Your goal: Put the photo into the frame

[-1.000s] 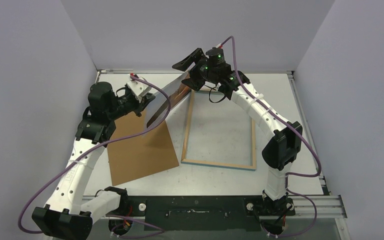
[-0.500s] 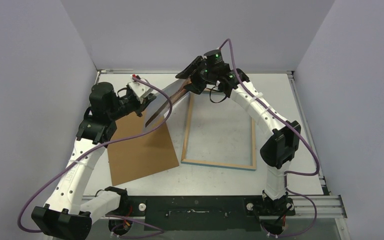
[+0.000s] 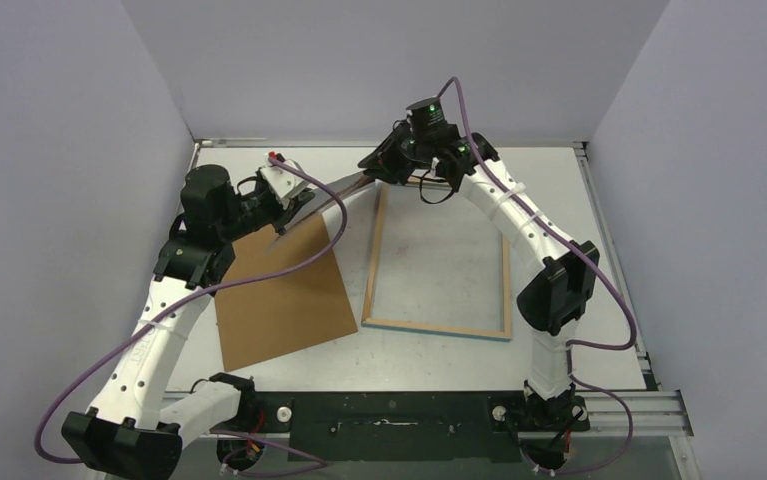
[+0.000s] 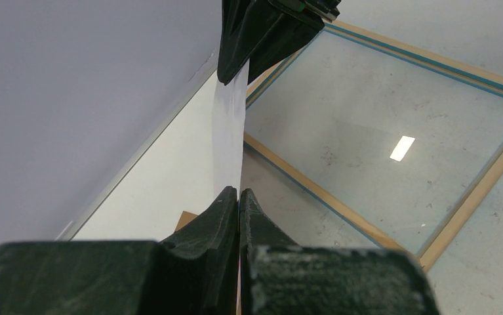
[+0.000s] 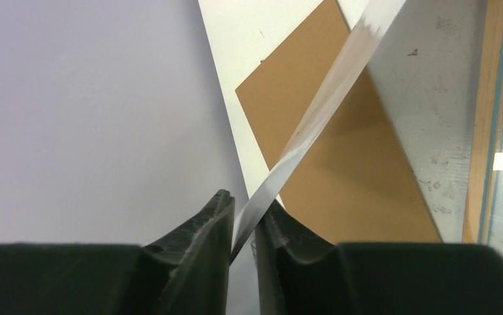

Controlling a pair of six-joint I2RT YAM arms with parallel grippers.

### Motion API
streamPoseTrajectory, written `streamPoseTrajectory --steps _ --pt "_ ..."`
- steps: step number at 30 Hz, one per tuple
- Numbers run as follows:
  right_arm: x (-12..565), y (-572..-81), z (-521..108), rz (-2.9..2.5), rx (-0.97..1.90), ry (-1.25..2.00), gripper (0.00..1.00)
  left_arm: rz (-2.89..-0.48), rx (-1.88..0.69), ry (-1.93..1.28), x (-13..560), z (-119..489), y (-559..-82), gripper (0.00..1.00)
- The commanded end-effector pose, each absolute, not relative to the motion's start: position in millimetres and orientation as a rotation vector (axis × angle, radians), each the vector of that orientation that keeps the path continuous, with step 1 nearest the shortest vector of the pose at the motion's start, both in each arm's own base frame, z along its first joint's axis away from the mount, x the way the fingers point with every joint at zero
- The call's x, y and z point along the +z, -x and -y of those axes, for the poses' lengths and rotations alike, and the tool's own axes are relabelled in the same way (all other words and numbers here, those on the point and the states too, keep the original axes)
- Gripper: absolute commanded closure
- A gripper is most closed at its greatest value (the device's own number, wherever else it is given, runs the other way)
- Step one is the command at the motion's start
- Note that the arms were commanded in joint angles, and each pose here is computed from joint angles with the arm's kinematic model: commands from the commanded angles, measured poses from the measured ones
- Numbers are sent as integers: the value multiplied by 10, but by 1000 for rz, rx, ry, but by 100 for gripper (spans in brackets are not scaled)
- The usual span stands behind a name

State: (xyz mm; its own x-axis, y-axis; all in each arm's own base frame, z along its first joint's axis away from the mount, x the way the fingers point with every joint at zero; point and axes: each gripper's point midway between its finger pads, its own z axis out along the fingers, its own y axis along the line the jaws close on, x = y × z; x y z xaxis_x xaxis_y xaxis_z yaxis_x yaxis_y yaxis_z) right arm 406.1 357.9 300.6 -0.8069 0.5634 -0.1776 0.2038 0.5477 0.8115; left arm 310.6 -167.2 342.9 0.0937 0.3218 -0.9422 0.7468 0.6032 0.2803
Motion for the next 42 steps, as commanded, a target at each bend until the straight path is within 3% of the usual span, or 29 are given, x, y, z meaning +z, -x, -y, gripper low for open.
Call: streamPoseTrajectory --steps 1,4,5,6,8,10,13,19,27,38,42 --pt "3132 -4103 -3578 -2346 1173 -595 85 -1419 -403 -969 3595 1728 -3036 100" --pt "3143 -4122 -3580 -2342 1173 -596 99 -1424 -423 -940 3631 1733 -3031 80" --pt "3145 -4127 -3588 -2342 1175 -593 100 -1423 -436 -931 3646 1743 -3023 72" --pt "3152 -4138 -3585 -2340 1175 -589 100 -1424 -446 -917 3666 1747 -3019 56" --pt "3186 -4162 -3571 -2330 1175 -579 100 -1415 -480 -882 3727 1770 -3004 36" --pt "3258 -4203 -3564 -2308 1193 -550 100 -1388 -517 -848 3814 1799 -2966 25" --pt "3437 -4274 -3596 -2266 1276 -445 100 -1366 -590 -761 3979 1822 -2915 17" --pt "3380 -4171 -3619 -2333 1296 -191 100 -1412 -751 -606 4149 1893 -2937 14" --pt "2787 -3828 -3344 -2531 1201 -23 100 -1600 -887 -464 3757 2017 -3247 18" --pt "1843 -3681 -2095 -2705 943 -254 100 -1776 -920 -416 3158 2087 -3469 22" --pt "1679 -3611 -1863 -2720 903 -186 100 -1833 -921 -390 2946 2095 -3538 22"
